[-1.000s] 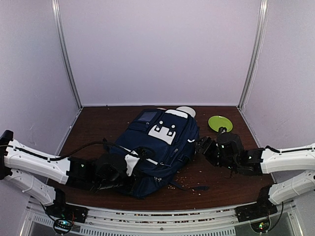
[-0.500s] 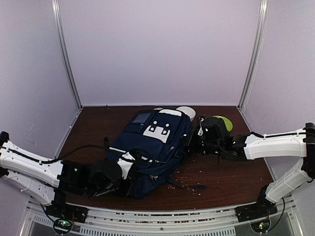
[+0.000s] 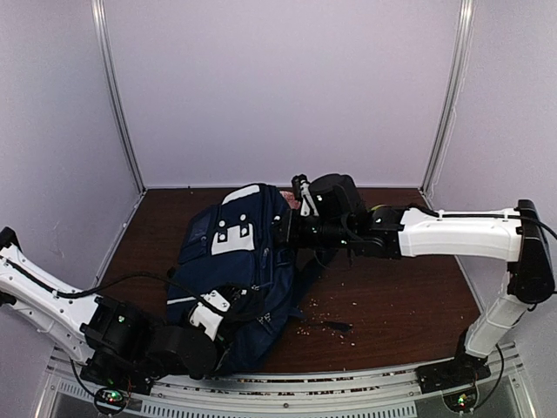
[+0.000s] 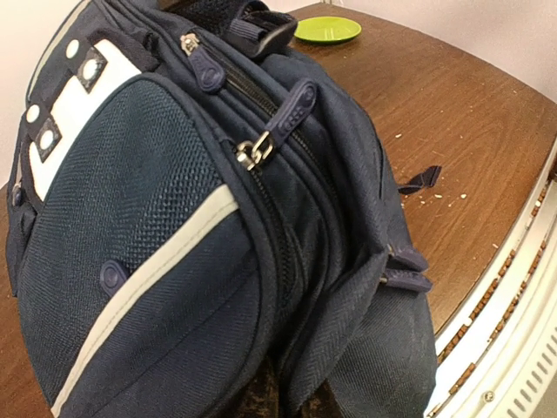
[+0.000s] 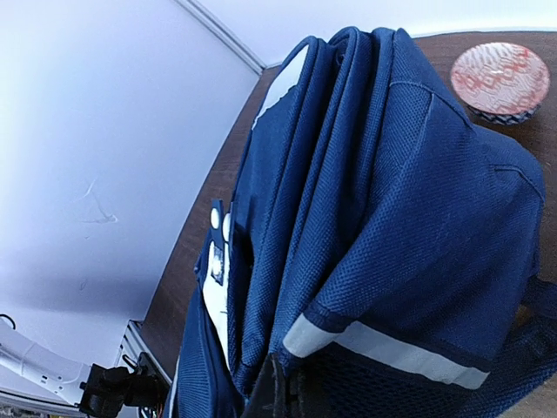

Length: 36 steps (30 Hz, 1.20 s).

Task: Pack the student bag
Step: Adjust the student bag at the center of the board.

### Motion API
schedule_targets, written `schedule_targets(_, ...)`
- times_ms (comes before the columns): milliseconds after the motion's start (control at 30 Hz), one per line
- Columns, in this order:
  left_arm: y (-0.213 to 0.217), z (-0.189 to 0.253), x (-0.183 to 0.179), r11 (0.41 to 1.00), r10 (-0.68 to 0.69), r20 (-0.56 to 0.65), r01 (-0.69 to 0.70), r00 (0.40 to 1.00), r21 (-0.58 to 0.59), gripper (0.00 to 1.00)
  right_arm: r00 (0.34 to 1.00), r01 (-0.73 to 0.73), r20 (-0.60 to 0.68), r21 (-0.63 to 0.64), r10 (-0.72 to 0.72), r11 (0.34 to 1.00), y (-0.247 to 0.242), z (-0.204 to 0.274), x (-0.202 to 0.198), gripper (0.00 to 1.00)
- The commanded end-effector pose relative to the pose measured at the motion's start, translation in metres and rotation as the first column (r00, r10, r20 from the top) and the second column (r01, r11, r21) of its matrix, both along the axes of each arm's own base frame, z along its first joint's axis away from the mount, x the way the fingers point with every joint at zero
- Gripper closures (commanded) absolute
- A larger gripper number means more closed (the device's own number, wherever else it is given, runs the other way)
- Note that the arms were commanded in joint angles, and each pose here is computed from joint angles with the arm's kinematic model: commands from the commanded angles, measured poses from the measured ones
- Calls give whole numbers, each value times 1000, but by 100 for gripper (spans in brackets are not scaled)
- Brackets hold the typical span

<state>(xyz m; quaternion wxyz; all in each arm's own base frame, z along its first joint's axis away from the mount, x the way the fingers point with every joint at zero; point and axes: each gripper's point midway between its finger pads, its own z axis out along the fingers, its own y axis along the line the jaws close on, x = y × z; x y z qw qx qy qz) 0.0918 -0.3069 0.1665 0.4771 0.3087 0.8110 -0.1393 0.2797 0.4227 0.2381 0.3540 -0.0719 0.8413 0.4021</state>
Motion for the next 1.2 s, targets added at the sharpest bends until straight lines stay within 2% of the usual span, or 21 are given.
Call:
schedule_targets(0, 5, 22, 19, 977, 174, 26, -169, 984, -134, 100, 953, -302, 70, 133, 295, 944, 75, 48, -54, 100)
schedule_targets(167, 18, 14, 31, 964, 243, 61, -233, 968, -129, 100, 958, -284, 80, 110, 277, 952, 98, 45, -39, 100)
schedule_targets(533, 37, -12, 75, 949, 273, -41, -276, 961, -154, 100, 979, -194, 52, -60, 197, 979, 100, -10, -5, 100)
schedule_targets(700, 46, -7, 84, 948, 278, -25, -278, 960, -152, 100, 981, -182, 66, -41, 184, 982, 87, -9, 0, 66)
schedule_targets(833, 42, 6, 89, 951, 266, -3, -263, 964, -164, 100, 979, -163, 123, -12, 163, 987, 67, 21, 0, 50)
schedule_targets(933, 36, 15, 90, 954, 251, 8, -246, 968, -170, 100, 974, -150, 173, 1, 148, 989, 47, 46, -8, 44)
schedule_targets(1033, 30, 23, 90, 958, 232, 14, -226, 973, -173, 100, 970, -118, 213, -3, 116, 993, 19, 60, -19, 44)
schedule_targets(1167, 31, 31, 87, 969, 213, 5, -211, 977, -129, 98, 933, -36, 357, -35, 46, 999, -25, 82, -48, 44)
